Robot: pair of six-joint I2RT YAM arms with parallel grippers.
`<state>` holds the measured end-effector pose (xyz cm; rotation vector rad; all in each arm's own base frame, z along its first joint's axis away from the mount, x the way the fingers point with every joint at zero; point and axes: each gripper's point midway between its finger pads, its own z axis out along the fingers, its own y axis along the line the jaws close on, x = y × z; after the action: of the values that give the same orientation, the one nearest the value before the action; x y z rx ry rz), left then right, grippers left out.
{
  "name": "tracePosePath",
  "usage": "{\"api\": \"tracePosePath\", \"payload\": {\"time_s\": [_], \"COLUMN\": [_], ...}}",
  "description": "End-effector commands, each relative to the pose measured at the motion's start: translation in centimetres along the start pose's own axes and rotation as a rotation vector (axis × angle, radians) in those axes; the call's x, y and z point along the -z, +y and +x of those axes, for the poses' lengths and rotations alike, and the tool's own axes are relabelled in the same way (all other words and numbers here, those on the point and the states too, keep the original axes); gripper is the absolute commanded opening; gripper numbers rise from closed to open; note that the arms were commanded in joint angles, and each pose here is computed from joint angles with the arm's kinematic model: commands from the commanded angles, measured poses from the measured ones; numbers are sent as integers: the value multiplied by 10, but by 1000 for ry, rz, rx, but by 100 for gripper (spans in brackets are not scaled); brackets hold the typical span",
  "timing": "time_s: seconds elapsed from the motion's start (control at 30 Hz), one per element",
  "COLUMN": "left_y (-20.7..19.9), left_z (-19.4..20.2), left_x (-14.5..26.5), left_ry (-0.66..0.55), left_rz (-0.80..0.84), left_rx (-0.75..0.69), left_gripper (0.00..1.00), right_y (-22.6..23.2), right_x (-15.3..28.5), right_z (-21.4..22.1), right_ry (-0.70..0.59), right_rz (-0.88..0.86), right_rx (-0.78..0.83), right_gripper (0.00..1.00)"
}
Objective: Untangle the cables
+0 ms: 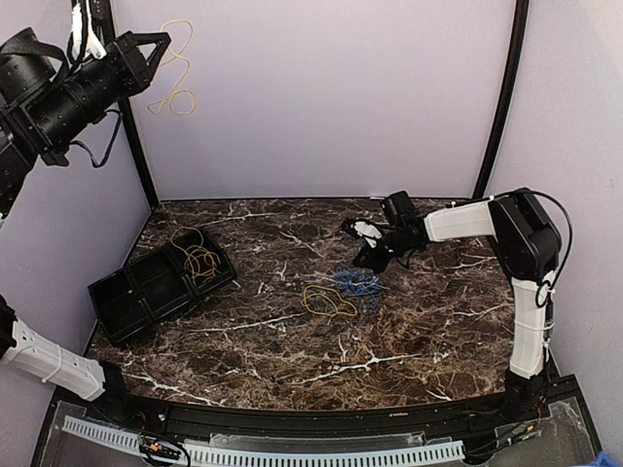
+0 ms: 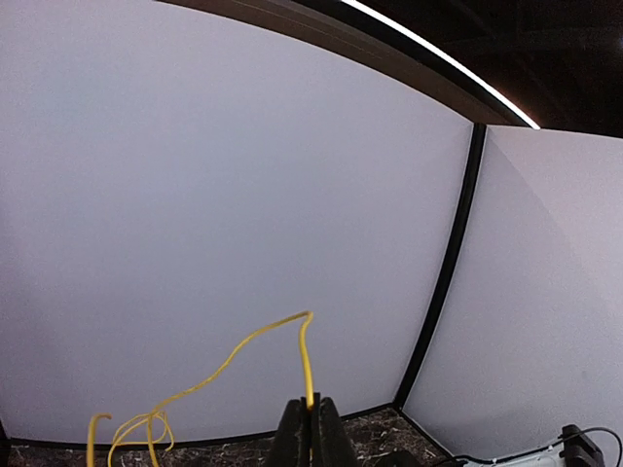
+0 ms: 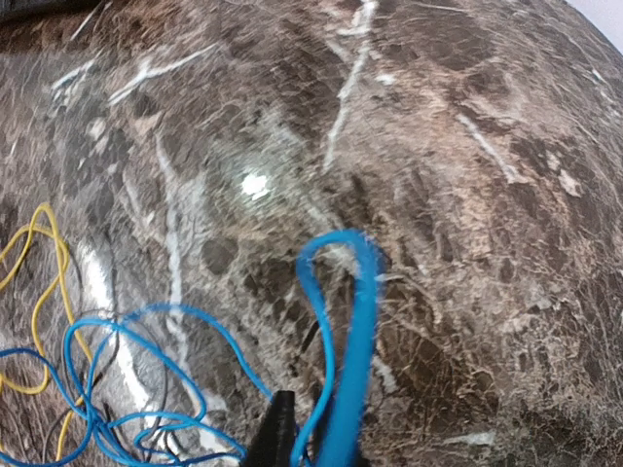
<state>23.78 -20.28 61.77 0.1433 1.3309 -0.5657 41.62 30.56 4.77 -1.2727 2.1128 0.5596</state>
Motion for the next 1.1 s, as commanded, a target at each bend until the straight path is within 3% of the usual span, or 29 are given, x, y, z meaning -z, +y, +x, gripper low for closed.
{"api": "tracePosePath", "payload": {"time_s": [0.0, 0.27, 0.37, 0.7, 1.07], "left_y": [7, 28, 41, 97, 160], "left_z": [55, 140, 175, 236, 278], "left_x": [-10, -13, -11, -20, -20], "left_ry": [125, 296, 365, 511, 584], "left_rz": [-67, -102, -90, -169, -287], "left_rx": [-79, -37, -5, -6, 3], "left_gripper": [0, 0, 0, 0, 0], "right_y": [20, 50, 64, 89, 88], "right_x": [29, 109, 140, 202, 199], "right_z": [-15, -23, -27, 9, 16], "right_ry": [11, -47, -93, -347, -337], "right_rz": [-13, 34, 39, 121, 116], "right_rx": [26, 86, 115, 203, 219], "right_gripper": [21, 67, 78, 92, 93]}}
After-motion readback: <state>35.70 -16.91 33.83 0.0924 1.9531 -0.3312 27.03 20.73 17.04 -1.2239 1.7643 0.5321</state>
